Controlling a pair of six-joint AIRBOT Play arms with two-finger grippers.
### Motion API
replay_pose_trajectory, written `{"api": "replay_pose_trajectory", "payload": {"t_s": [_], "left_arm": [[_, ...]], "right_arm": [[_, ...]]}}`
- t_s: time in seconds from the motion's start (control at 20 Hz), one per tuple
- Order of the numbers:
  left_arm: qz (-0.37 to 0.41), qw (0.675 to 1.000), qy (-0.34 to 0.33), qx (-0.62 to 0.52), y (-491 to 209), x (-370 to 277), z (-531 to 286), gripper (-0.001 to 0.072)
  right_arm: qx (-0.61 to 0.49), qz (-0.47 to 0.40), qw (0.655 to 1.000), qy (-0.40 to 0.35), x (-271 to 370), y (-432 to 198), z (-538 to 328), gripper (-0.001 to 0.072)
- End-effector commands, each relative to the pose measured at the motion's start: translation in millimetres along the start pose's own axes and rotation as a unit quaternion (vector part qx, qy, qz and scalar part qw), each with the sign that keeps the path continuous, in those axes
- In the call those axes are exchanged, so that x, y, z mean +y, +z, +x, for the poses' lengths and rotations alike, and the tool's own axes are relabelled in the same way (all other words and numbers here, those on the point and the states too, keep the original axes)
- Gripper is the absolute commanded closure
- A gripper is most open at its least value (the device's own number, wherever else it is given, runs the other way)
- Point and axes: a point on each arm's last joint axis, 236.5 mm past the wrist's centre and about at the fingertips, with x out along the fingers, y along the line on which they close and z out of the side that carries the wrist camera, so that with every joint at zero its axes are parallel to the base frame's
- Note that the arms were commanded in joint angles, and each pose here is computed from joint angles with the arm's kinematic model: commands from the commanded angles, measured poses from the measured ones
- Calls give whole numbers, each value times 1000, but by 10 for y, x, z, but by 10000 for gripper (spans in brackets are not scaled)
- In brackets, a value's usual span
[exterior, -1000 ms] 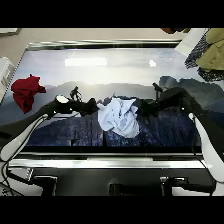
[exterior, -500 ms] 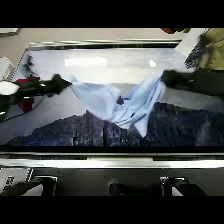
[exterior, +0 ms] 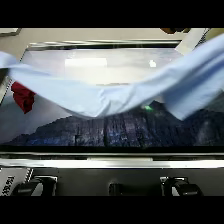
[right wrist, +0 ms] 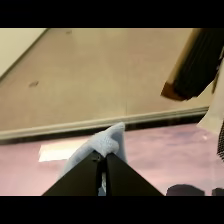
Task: Fold the clothes and pants, and hang the long-sleeved shirts on hangers.
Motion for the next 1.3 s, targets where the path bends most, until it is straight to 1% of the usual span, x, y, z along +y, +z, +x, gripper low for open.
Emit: {"api": "replay_pose_trajectory", "payload": {"t_s": [0.0, 0.1, 0.2, 0.3, 0.35, 0.45, 0.55, 0.7, 0.8, 0.9, 1.0, 1.15, 1.2, 1.25], "left_arm": [[7, 995, 52, -90, 283, 69, -592, 694], [1, 991, 82, -108, 352, 203, -663, 694], [4, 990, 106, -95, 346, 364, -532, 694], [-1, 990, 130, -50, 241, 618, -177, 694], [-6, 989, 143, -20, 145, 781, 48, 693], [-9, 984, 172, 54, -151, 1188, 609, 694], [-11, 974, 194, 120, -538, 1631, 1214, 694], [-32, 961, 216, 170, -1185, 2232, 2032, 693], [-59, 955, 224, 185, -1593, 2541, 2402, 693], [-91, 944, 234, 215, -1949, 2767, 2602, 693], [-99, 937, 241, 233, -2115, 2882, 2709, 692], [-102, 935, 242, 238, -2139, 2908, 2750, 686], [-104, 933, 242, 247, -2155, 2896, 2723, 646], [-100, 928, 241, 266, -2183, 2872, 2676, 534]], "right_arm": [[-71, 21, 997, -37, -175, 388, -471, 683], [-59, 40, 997, -39, -188, 327, -429, 682], [-13, 62, 997, -53, -247, 97, -244, 682], [86, 88, 989, -86, -360, -423, 84, 682], [145, 97, 979, -105, -419, -741, 253, 682], [274, 105, 947, -133, -492, -1498, 603, 682], [388, 113, 902, -150, -531, -2316, 944, 682], [504, 130, 838, -164, -611, -3570, 1438, 681], [531, 133, 818, -176, -738, -4235, 1765, 681], [523, 141, 822, -177, -825, -4704, 2078, 682], [501, 159, 834, -166, -826, -4950, 2331, 681], [465, 185, 851, -161, -812, -4988, 2556, 680], [454, 193, 855, -161, -808, -4950, 2598, 675], [453, 197, 854, -161, -794, -4920, 2605, 626]]}}
